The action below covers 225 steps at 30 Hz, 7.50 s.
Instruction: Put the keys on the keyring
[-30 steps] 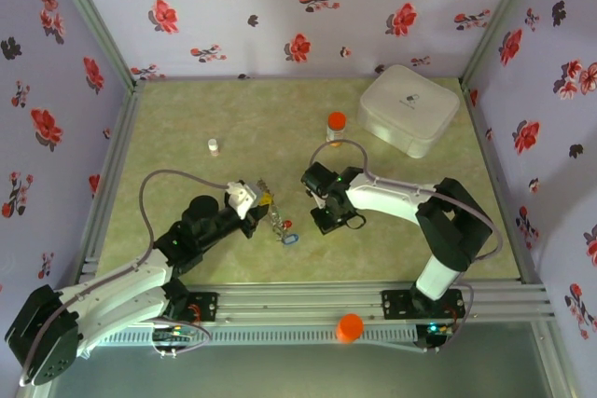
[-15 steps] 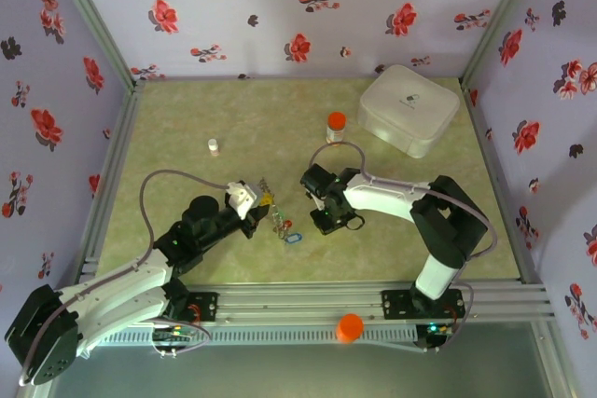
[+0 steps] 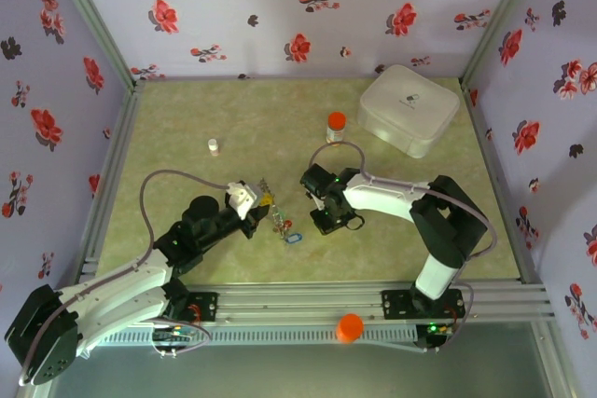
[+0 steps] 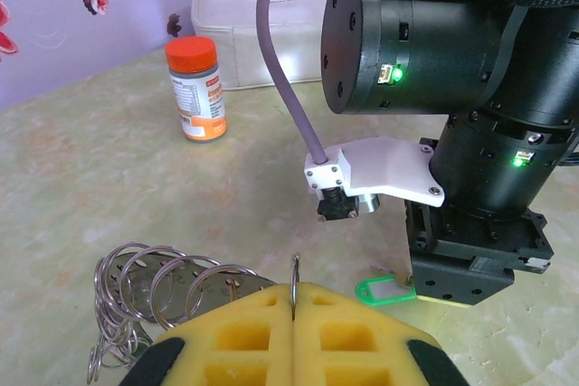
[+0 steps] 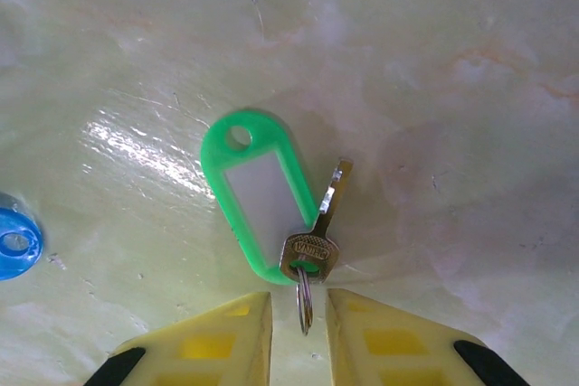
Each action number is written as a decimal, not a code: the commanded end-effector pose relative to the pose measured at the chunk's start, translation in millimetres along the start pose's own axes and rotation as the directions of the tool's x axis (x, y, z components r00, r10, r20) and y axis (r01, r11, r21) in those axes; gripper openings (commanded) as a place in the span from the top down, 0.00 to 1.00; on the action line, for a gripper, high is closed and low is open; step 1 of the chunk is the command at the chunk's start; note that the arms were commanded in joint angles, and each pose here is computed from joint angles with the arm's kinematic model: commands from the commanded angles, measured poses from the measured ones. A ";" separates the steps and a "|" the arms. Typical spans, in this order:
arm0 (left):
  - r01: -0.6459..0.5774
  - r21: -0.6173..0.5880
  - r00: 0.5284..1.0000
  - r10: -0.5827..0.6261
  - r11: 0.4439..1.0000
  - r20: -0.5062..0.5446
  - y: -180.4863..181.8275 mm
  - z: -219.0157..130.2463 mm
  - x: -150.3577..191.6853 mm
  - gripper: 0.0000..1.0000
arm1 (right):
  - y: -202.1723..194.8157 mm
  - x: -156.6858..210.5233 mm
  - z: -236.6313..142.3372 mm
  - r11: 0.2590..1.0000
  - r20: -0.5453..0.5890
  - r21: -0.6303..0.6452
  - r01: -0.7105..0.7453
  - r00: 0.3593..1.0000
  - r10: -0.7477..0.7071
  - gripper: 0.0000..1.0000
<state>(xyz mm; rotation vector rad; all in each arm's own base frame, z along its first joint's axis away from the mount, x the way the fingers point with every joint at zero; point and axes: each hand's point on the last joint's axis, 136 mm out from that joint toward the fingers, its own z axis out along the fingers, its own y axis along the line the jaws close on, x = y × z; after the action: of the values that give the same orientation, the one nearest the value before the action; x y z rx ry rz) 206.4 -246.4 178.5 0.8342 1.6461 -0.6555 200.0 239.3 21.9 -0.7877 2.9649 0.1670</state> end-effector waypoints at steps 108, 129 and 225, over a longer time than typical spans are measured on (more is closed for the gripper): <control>0.194 0.352 0.981 -0.188 0.916 -0.052 -58.2 1.3 -68.7 1.00 | 92.3 -27.1 -213.7 0.247 0.518 0.738 0.628 -0.293 -0.804 1.00; 0.198 0.398 0.980 -0.183 0.896 -0.075 -65.2 9.6 -65.4 1.00 | 98.0 -21.9 -204.3 0.238 0.549 0.687 0.687 -0.275 -0.789 1.00; -0.413 0.366 0.890 0.284 0.834 0.356 -82.8 -13.9 -63.8 1.00 | 105.9 -5.2 -222.4 0.541 0.881 0.236 0.807 0.057 -0.469 0.77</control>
<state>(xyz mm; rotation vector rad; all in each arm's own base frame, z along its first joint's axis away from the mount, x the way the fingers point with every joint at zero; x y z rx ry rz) 147.8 -294.2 227.4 1.2542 1.1626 -0.8495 144.7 301.1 228.3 -1.4512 1.3684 0.7282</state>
